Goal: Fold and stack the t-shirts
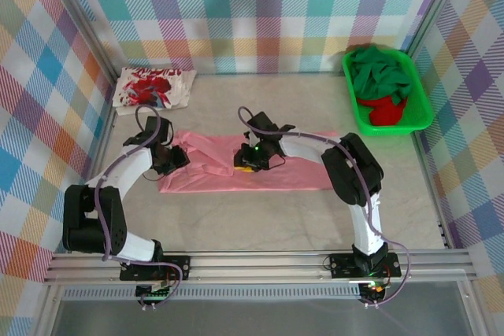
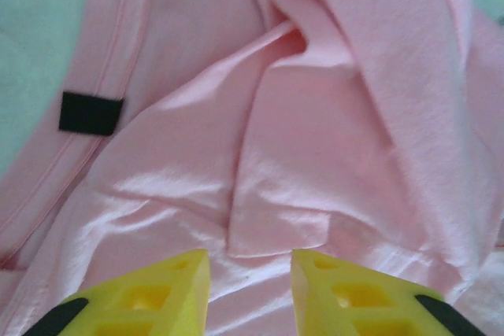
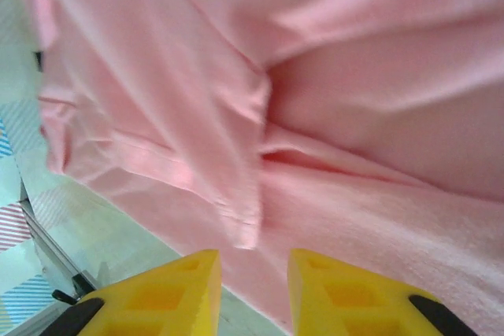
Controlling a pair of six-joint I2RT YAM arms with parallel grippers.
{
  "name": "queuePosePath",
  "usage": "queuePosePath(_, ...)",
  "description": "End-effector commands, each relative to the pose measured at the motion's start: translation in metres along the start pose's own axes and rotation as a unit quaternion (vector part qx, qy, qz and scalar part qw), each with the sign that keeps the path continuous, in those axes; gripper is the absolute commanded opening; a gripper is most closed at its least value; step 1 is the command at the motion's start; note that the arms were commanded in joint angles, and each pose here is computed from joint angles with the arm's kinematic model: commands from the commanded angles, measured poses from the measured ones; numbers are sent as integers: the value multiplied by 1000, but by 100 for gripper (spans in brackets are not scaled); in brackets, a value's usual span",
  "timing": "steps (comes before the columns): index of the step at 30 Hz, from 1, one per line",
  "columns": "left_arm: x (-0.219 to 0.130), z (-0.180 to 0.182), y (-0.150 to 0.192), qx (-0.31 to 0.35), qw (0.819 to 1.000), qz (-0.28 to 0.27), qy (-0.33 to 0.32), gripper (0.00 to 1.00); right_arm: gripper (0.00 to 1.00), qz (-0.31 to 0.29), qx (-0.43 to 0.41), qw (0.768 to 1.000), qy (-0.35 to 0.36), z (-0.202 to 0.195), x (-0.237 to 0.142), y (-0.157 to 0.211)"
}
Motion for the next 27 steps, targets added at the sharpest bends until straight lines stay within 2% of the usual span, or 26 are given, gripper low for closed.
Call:
queuePosePath(1, 14, 1, 1, -6, 1000, 28, -2, 32, 29, -31, -46, 998, 19, 6, -20, -17)
queuePosePath(18, 52, -5, 2, -4, 998, 58, -11, 31, 30, -41, -40, 998, 26, -4, -22, -15)
queuePosePath(22, 56, -4, 4, -5, 998, 62, -15, 28, 30, -41, -39, 998, 26, -5, -22, -16)
queuePosePath(27, 51, -6, 3, -4, 998, 55, -16, 18, 30, -40, -39, 998, 31, -8, -21, -15)
Point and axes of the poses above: each hand's point on the last joint's axis, 136 mm out from that joint toward the fingers, its own x axis out along the fingers, its own z axis along the line the jaws close on, y = z × x, the point moved 3 cm from there along -x, back along the fingers, and after that the axes turned 11 degrees about -x, right-handed, at the moved point
